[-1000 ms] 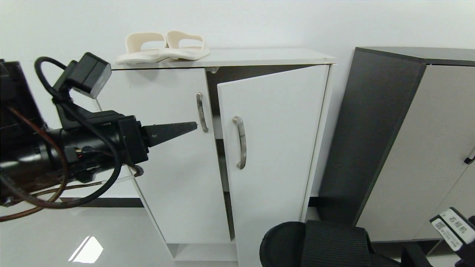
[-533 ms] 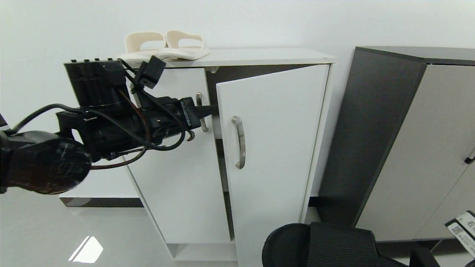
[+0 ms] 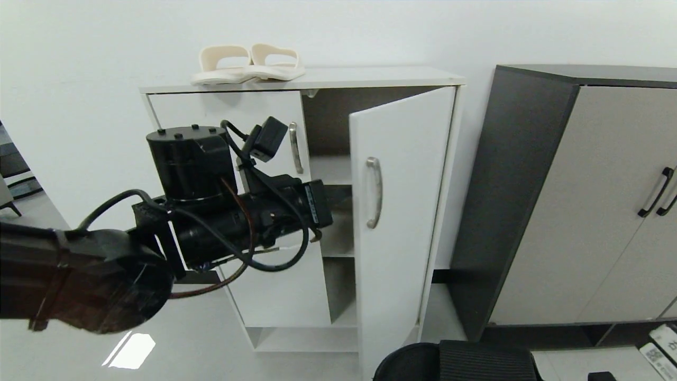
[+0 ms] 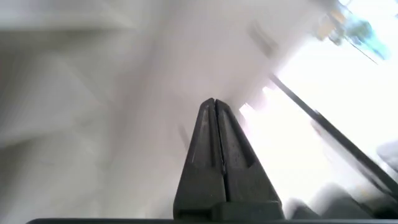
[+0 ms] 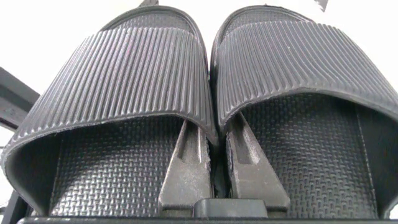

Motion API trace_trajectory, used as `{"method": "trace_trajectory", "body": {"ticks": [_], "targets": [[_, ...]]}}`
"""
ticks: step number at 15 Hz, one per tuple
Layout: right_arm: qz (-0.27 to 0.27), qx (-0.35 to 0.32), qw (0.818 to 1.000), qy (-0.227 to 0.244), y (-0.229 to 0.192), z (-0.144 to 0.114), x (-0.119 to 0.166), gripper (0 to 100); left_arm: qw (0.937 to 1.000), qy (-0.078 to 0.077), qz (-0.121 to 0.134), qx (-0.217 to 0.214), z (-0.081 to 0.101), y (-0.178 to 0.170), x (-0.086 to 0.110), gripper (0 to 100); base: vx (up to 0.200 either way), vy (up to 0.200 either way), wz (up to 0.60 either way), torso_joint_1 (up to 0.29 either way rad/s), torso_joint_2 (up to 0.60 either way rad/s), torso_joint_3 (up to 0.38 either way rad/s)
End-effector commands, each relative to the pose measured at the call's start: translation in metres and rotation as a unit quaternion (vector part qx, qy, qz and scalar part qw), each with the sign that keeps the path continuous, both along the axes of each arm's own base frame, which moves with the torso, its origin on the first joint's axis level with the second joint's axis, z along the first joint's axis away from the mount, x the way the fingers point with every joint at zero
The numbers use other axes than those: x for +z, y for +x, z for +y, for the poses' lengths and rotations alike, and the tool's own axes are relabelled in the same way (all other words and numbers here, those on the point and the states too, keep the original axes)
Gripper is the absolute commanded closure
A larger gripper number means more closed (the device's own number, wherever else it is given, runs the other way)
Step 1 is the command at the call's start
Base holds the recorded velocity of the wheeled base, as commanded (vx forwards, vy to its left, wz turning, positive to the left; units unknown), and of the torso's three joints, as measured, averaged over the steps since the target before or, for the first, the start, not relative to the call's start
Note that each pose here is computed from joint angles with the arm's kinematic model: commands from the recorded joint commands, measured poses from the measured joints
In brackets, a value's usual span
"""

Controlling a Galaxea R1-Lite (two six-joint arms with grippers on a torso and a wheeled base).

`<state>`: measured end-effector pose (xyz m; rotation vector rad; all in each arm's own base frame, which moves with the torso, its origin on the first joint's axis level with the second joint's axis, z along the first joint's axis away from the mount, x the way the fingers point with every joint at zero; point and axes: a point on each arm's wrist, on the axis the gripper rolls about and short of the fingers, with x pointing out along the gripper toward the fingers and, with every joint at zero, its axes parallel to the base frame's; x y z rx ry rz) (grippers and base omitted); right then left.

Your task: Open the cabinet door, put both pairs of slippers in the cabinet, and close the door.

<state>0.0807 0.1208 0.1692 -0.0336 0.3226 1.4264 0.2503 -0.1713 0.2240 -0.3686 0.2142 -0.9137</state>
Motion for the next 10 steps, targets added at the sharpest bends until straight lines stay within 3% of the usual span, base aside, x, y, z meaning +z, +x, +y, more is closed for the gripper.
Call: {"method": "trace_trajectory", "body": {"ticks": [1,2,4,7,8,10], "targets": [[-0.003,0.001,1.0,0.003,-0.001,-0.001,0.001,100,0.9987,0.001,-0.005,-0.051,-0.007,-0.044,0.0,100,0.0,0.0,0.0,0.0,0.0,0.0],[-0.003,0.001,1.0,0.003,-0.001,-0.001,0.001,100,0.9987,0.001,-0.005,-0.052,-0.007,-0.045,0.0,100,0.0,0.0,0.0,0.0,0.0,0.0],[-0.002,-0.003,1.0,0.001,0.002,0.002,0.002,100,0.9999,-0.001,-0.008,-0.013,0.01,-0.033,0.001,100,0.0,0.0,0.0,0.0,0.0,0.0],[0.009,-0.086,0.996,-0.008,0.019,0.018,0.01,100,0.9971,0.0,-0.031,0.069,0.034,-0.036,0.009,100,0.0,0.0,0.0,0.0,0.0,0.0],[0.022,-0.143,0.989,-0.008,0.027,0.028,0.014,100,0.9859,0.004,-0.042,0.162,0.046,-0.044,0.015,100,0.0,0.0,0.0,0.0,0.0,0.0],[0.028,-0.165,0.986,-0.002,0.028,0.032,0.018,100,0.9674,0.013,-0.053,0.247,0.062,-0.062,0.018,100,0.0,0.0,0.0,0.0,0.0,0.0]]}}
